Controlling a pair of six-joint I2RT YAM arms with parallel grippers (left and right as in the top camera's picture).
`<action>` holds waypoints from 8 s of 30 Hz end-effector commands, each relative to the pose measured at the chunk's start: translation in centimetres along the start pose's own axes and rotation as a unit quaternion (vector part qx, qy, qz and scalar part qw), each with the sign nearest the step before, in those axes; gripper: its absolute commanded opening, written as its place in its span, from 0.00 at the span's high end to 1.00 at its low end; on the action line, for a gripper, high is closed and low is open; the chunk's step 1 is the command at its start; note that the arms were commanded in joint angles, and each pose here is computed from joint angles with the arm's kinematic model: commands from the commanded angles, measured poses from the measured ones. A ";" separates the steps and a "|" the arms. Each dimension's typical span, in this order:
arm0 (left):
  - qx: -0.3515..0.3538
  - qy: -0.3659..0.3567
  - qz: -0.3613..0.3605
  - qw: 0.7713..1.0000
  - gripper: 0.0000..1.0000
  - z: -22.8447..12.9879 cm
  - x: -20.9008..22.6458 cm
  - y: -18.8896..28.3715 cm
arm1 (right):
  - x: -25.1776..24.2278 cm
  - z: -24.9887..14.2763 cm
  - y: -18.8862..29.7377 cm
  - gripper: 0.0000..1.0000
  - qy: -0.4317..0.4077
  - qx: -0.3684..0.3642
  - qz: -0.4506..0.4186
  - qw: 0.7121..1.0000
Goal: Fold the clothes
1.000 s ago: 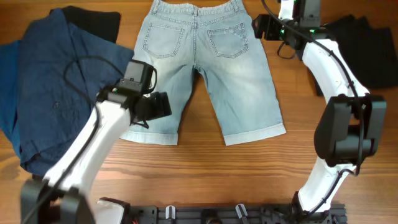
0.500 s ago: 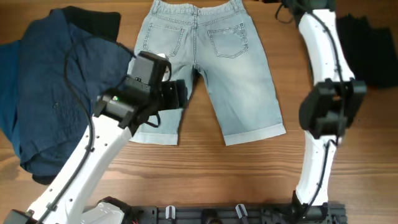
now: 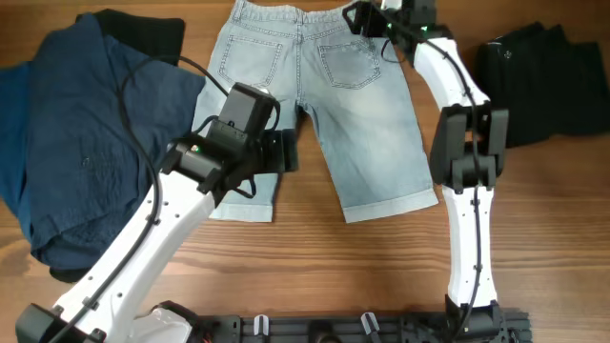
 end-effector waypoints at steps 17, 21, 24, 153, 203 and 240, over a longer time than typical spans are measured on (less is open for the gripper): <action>0.023 0.004 0.028 0.999 0.15 -0.1 0.3 -2.5 | -3.4 2.1 -0.4 0.15 0.024 -0.067 -0.037 0.997; 0.039 0.004 0.042 0.998 0.15 -0.5 0.6 -3.9 | -4.5 1.4 -0.6 0.14 0.045 -0.054 -0.070 0.995; 0.044 0.004 0.045 0.998 0.15 -0.6 0.7 -4.5 | -5.0 0.1 -1.1 0.16 0.049 -0.035 -0.075 0.995; 0.067 0.172 -0.009 0.983 0.07 18.3 19.1 -17.7 | -1.2 5.4 17.8 0.03 0.064 0.114 -0.139 0.982; 0.273 -0.087 0.066 0.956 0.11 0.2 -2.3 -10.0 | -5.9 4.3 16.5 0.00 -0.047 0.095 -0.162 0.981; 0.295 -0.102 0.128 0.941 0.96 -6.2 7.2 -15.4 | 4.1 9.5 27.9 0.01 0.031 0.069 -0.069 0.995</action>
Point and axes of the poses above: each gripper's point midway between its finger pads, its own y axis back along the fingers, its own x axis along the line the jaws close on, z = x × y, the point moved 3 cm from there along y, back along the fingers, and after that the axes turned 9 degrees about y, right-handed, at the moved point
